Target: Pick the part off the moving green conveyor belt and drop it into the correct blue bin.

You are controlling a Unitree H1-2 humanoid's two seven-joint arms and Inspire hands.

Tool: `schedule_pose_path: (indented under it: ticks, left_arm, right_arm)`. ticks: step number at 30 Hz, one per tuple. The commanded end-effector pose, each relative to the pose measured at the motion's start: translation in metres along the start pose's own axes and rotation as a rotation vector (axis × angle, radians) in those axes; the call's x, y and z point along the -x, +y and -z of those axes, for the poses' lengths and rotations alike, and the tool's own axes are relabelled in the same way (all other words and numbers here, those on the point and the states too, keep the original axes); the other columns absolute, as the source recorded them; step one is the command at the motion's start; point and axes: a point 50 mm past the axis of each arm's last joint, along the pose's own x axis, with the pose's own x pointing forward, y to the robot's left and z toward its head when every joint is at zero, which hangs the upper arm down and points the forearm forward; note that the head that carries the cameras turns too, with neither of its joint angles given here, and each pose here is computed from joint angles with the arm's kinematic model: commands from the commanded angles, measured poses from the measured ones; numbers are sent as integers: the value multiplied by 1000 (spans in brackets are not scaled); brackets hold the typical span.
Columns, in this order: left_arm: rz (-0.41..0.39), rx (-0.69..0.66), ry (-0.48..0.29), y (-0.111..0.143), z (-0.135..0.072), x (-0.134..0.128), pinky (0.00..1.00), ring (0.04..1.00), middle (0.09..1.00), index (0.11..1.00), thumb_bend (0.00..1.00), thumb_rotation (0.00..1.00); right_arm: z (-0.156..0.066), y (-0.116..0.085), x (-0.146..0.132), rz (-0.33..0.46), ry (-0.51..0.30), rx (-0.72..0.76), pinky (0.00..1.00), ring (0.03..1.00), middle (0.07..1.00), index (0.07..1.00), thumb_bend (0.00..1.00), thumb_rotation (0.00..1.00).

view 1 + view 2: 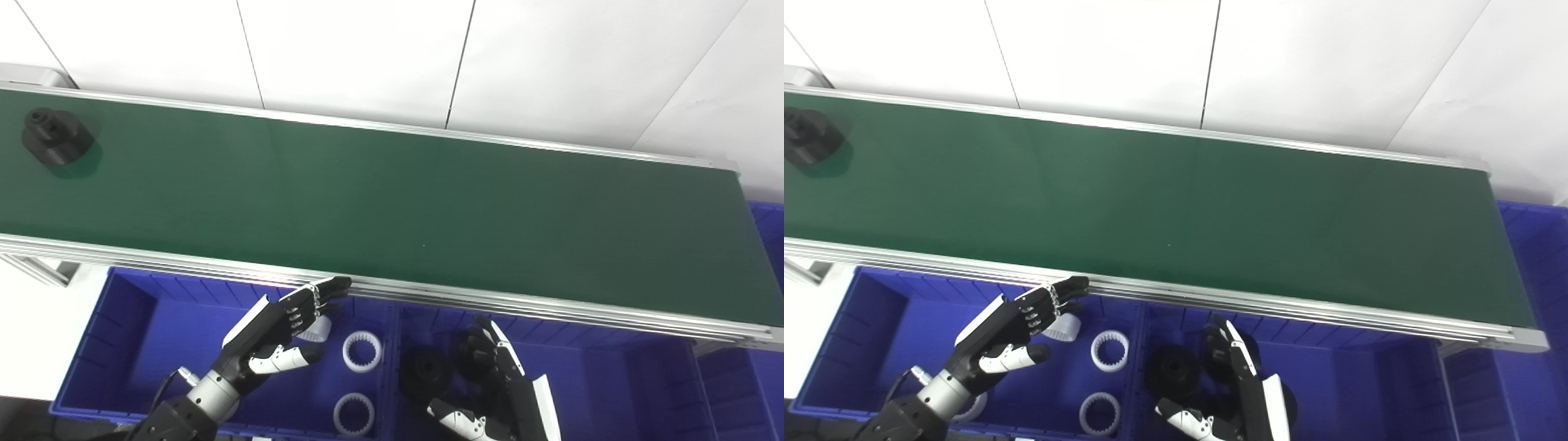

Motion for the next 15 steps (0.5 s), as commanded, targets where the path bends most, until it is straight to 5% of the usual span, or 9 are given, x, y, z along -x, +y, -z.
schedule_pose_path:
  ticks: [1, 9, 15]
  left_arm:
    - [25, -21, -38, 4, -9, 1, 905, 946, 931, 864, 747, 514]
    - [85, -186, -94, -7, -5, 6, 991, 1000, 999, 989, 685, 511]
    - [76, -266, -103, -21, -14, 7, 1000, 1000, 1000, 1000, 697, 531]
  right_arm:
    - [-10, -1, -1, 24, -70, -24, 799, 849, 864, 913, 690, 401]
    - [-8, -4, -7, 6, -88, -47, 809, 852, 879, 917, 703, 400]
    - [-8, -7, -12, -6, -102, -44, 814, 856, 882, 915, 724, 422]
